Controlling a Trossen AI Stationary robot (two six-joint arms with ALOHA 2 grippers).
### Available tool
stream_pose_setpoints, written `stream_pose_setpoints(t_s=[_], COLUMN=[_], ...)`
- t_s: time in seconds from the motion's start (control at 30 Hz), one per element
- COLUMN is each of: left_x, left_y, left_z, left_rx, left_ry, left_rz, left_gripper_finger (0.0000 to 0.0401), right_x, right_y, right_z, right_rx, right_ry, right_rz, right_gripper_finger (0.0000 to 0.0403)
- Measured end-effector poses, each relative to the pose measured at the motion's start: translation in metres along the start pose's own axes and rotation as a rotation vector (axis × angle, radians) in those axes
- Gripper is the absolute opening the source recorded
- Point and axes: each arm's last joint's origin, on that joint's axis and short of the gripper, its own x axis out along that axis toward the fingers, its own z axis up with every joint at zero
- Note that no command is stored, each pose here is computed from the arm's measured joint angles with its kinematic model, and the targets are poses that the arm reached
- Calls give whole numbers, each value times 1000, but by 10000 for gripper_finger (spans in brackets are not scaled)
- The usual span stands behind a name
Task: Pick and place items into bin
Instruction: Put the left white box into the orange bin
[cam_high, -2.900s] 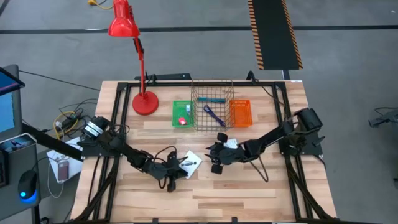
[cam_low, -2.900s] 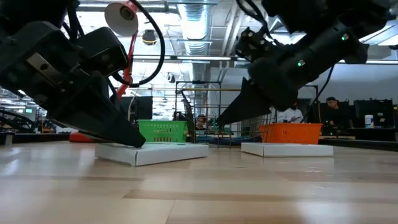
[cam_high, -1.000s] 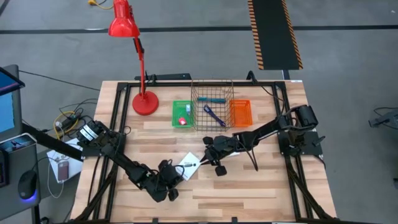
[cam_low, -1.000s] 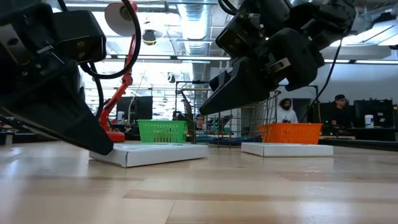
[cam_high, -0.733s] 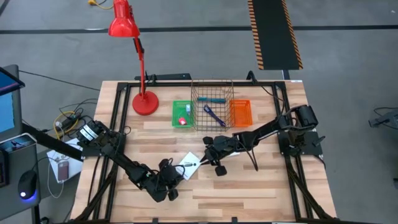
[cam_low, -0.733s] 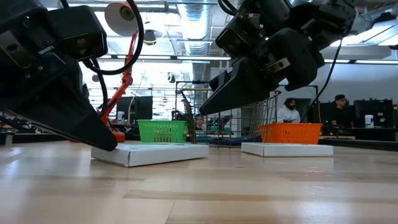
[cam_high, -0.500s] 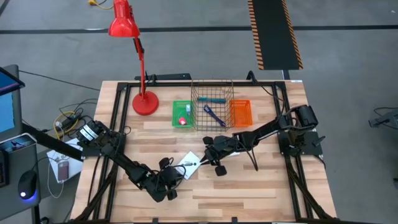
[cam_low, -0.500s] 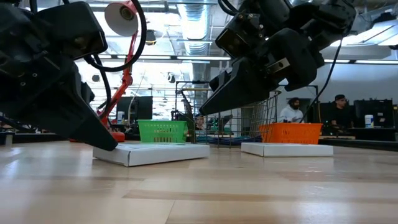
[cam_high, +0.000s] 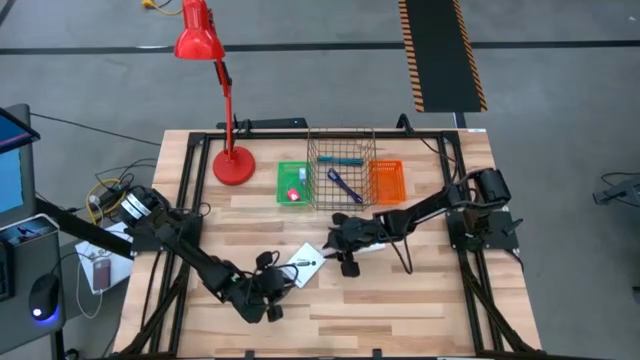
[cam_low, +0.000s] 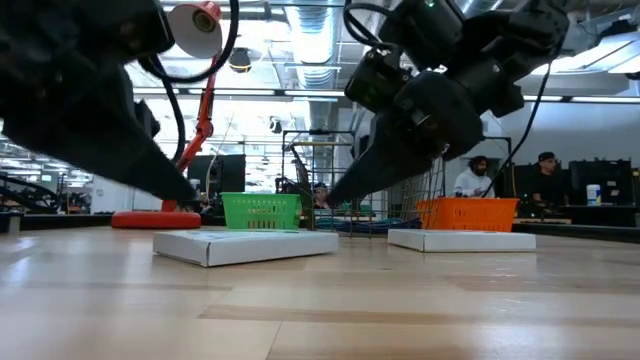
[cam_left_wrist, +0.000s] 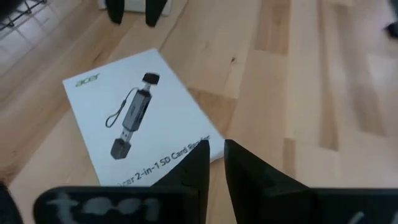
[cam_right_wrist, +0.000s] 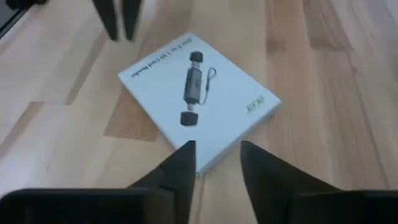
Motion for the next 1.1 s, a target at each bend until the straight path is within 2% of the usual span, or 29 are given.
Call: stream_pose_setpoints(t_s=[0.23,0.43,0.73,1.1], left_x=[-9,-6,-2,4], left_y=[1,11,21,27], left_z=[7,3,3,7], left_rx=[-17,47,353,659], left_ry=[44,105,159,167], left_rz=[-51,12,47,53], left_gripper_finger=[36,36,36,36], right_x=[0,0,0,0], right_y=[0,-1,-1,-1], right_z=[1,1,1,1], right_rx=[25,24,16,14], right_ry=[-8,-9,-13,-8], right_rz=[2,2,3,2], right_gripper_finger=[204,225,214,200])
